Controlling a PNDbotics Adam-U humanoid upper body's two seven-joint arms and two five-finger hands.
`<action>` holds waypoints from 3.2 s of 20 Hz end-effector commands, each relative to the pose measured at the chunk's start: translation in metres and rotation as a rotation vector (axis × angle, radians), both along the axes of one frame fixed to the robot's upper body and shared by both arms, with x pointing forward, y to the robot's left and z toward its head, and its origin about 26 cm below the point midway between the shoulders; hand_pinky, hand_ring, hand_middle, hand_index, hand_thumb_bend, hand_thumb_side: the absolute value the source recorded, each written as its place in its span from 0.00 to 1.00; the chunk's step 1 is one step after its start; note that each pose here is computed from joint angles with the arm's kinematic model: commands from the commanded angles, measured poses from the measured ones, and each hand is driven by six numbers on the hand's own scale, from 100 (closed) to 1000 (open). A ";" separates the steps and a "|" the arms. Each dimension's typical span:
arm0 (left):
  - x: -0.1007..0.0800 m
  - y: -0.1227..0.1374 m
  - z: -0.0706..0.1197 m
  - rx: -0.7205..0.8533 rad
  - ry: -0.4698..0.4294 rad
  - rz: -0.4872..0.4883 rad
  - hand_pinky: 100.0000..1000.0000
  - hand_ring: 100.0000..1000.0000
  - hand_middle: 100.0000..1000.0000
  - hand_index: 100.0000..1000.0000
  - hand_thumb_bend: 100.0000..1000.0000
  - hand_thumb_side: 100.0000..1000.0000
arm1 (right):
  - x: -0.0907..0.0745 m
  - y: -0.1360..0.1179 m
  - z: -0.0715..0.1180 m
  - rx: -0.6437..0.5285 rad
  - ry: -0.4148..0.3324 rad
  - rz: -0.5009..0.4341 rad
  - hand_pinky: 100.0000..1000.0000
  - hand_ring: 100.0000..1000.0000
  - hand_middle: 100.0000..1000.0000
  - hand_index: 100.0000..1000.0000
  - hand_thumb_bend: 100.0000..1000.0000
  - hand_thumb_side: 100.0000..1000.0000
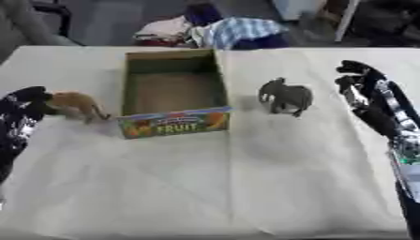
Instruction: Pick up objects on the table and place them in the box.
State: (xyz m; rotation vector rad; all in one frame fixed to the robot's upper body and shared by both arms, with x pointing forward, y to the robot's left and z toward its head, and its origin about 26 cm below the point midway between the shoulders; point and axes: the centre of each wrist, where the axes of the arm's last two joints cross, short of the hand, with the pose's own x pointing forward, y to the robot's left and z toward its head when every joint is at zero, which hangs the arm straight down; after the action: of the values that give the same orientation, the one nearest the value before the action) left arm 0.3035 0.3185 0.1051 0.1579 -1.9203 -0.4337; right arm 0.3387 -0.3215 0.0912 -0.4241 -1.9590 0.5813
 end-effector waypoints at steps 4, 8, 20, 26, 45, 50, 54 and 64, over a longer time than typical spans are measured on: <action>0.000 0.027 0.046 0.303 -0.075 -0.038 0.92 0.66 0.71 0.81 0.57 0.43 | 0.001 0.000 0.010 -0.013 -0.024 0.012 0.66 0.74 0.78 0.90 0.00 0.69; 0.004 0.047 0.079 0.564 -0.094 -0.041 0.87 0.67 0.71 0.81 0.68 0.38 | 0.001 -0.001 0.009 -0.021 -0.020 0.016 0.66 0.74 0.78 0.90 0.00 0.69; 0.050 0.085 0.142 1.183 -0.108 -0.112 0.73 0.66 0.68 0.77 0.98 0.31 | 0.002 0.002 0.007 -0.038 -0.005 0.044 0.66 0.74 0.78 0.90 0.00 0.69; 0.085 0.094 0.127 1.288 -0.065 -0.136 0.72 0.64 0.66 0.76 0.96 0.30 | 0.002 0.002 0.006 -0.040 0.003 0.050 0.66 0.74 0.78 0.90 0.00 0.69; 0.134 0.098 0.053 1.315 0.040 0.027 0.71 0.63 0.63 0.72 0.84 0.21 | 0.005 0.008 0.005 -0.024 0.005 0.083 0.66 0.74 0.77 0.89 0.00 0.69; 0.138 0.094 0.040 1.280 0.025 0.116 0.70 0.62 0.61 0.71 0.79 0.18 | 0.006 0.011 0.005 -0.020 0.004 0.097 0.66 0.74 0.77 0.89 0.00 0.69; 0.140 0.091 0.033 1.258 0.010 0.184 0.70 0.61 0.60 0.71 0.75 0.16 | 0.007 0.014 0.006 -0.019 0.001 0.108 0.66 0.74 0.77 0.89 0.00 0.69; 0.142 0.088 0.020 1.285 0.098 0.140 0.66 0.45 0.44 0.56 0.41 0.00 | 0.008 0.016 0.006 -0.014 0.001 0.116 0.66 0.74 0.77 0.89 0.00 0.69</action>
State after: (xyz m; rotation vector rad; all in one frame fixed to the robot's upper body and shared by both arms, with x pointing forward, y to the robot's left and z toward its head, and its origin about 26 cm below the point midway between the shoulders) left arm 0.4422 0.4016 0.1077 1.0249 -1.2553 -1.4803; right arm 0.3443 -0.3051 0.0889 -0.3142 -1.9687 0.6609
